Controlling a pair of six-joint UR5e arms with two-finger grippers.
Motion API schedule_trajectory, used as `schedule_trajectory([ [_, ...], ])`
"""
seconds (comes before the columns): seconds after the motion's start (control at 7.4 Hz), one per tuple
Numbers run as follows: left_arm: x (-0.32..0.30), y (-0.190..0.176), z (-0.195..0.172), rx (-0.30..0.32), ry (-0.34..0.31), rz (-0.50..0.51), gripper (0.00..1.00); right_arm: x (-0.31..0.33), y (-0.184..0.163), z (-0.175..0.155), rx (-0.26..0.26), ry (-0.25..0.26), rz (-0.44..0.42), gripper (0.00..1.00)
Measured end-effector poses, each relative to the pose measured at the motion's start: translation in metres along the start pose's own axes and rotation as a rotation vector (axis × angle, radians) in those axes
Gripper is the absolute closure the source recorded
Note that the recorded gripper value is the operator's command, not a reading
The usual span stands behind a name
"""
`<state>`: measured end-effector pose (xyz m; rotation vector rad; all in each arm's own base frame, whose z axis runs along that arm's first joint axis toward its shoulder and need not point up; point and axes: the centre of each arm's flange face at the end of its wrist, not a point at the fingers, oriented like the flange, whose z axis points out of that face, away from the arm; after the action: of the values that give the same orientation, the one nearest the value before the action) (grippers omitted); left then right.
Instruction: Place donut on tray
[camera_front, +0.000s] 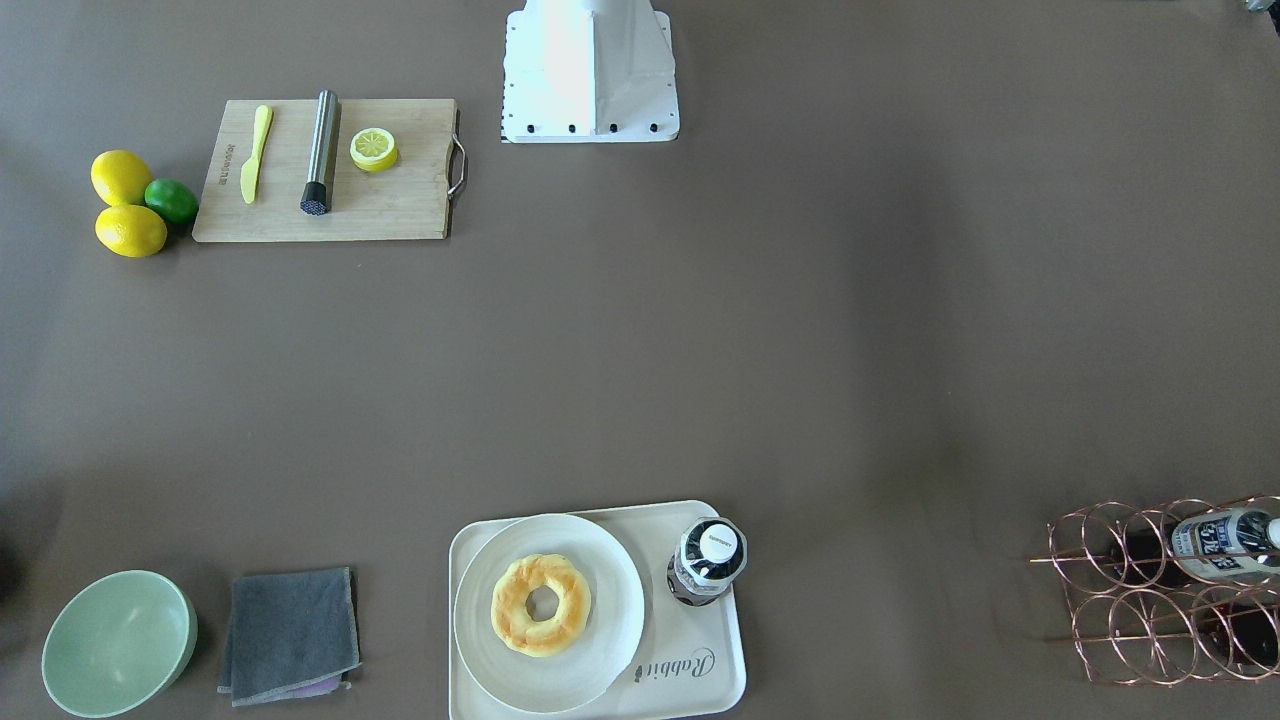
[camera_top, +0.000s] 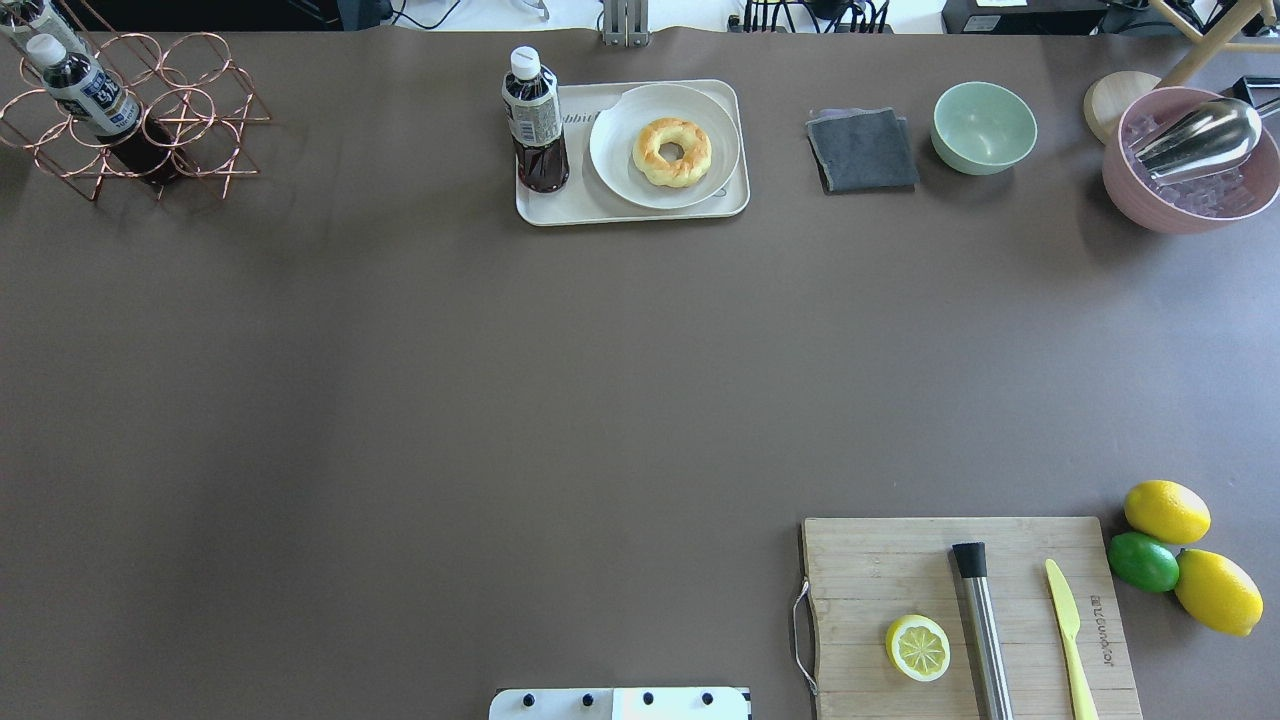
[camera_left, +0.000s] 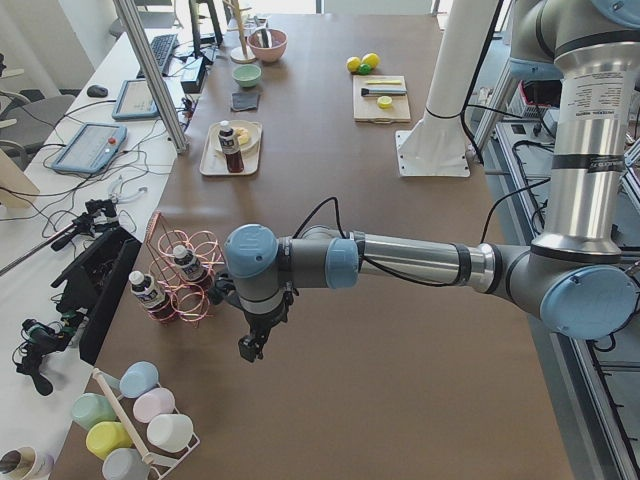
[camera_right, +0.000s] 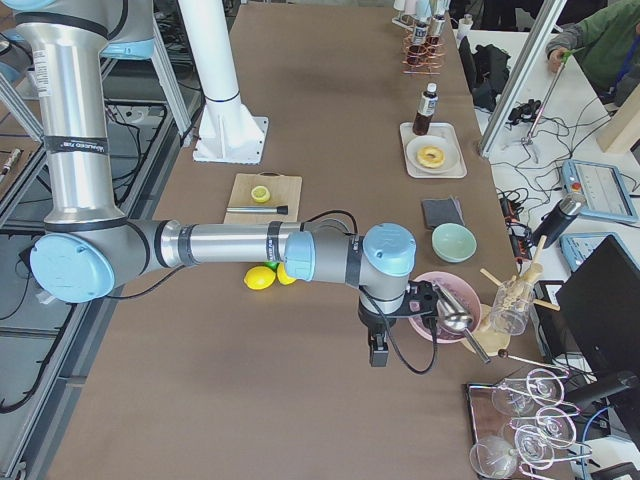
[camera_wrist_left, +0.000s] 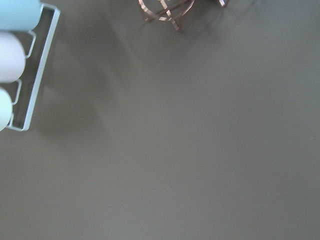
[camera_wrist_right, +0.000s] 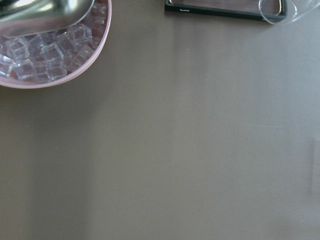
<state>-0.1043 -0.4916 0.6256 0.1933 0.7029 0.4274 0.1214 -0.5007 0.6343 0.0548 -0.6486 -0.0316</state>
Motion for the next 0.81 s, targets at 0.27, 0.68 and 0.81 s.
schedule_trajectory([
  [0.27,-0.03,0.02,0.018,-0.081,-0.06,-0.024,0.01,0.021,0.018,0.002,-0.028,0.01,0.006,0.0],
  [0.68,-0.04,0.028,0.028,-0.096,-0.061,-0.041,0.01,0.032,0.038,0.02,-0.063,0.002,0.036,0.0],
  [0.81,-0.04,0.028,0.027,-0.096,-0.062,-0.041,0.01,0.034,0.043,0.023,-0.069,0.0,0.041,0.0],
])
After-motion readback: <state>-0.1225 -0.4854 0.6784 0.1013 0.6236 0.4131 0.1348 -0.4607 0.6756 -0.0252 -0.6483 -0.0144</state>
